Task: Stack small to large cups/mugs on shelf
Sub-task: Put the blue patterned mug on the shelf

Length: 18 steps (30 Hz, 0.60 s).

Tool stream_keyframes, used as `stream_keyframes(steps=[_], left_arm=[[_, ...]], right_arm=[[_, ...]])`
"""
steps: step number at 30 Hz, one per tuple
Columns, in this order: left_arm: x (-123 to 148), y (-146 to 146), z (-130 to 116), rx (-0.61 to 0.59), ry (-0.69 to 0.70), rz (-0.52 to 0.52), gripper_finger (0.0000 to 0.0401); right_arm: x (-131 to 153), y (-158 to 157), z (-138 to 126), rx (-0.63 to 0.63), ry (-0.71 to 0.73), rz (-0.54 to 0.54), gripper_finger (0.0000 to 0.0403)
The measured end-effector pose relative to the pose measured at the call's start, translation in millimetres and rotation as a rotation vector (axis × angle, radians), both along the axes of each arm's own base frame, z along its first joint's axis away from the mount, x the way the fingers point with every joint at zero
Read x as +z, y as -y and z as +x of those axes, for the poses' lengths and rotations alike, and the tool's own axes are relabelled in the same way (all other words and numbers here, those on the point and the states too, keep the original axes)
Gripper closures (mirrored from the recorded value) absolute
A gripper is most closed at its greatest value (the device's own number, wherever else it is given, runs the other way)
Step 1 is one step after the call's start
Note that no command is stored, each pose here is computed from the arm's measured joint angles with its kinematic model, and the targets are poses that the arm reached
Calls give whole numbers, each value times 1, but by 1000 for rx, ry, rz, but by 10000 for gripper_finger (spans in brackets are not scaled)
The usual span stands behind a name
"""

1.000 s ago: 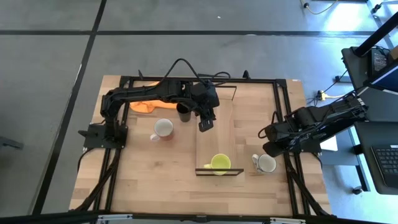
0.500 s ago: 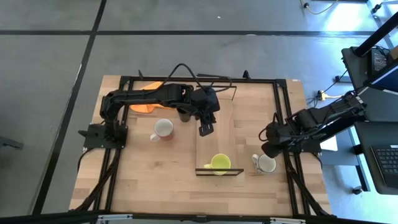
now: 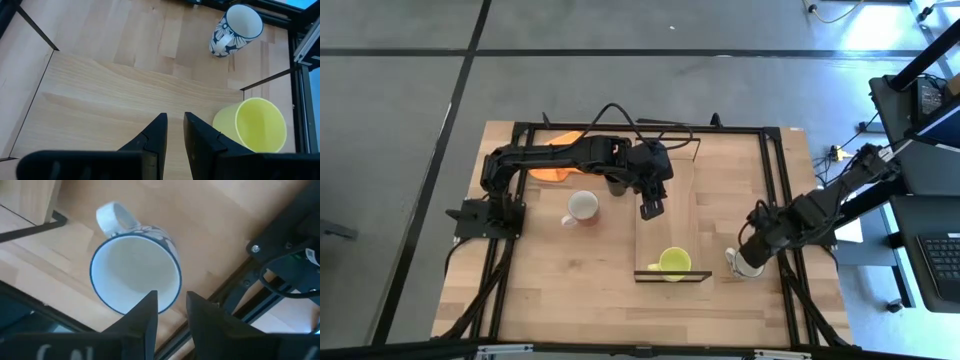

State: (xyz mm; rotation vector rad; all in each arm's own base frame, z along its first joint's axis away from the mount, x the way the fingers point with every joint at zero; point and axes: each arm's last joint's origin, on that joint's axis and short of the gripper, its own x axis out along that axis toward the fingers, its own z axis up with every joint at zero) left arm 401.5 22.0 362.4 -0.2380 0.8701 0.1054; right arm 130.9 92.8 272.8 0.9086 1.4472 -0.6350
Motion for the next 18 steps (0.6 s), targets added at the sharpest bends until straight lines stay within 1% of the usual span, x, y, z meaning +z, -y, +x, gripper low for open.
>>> stream_keyframes(steps=[5,10,18], left_arm=[[0,0,0,1,0,0,342],[0,0,0,1,0,1,342],[0,0,0,-2,0,3,342]], right_arm=[[-8,-12,5,-48,-33,-35,298],[-15,-23,7,-164,-52,-81,298],[-16,-34,-3,-303,-91,-66,298]])
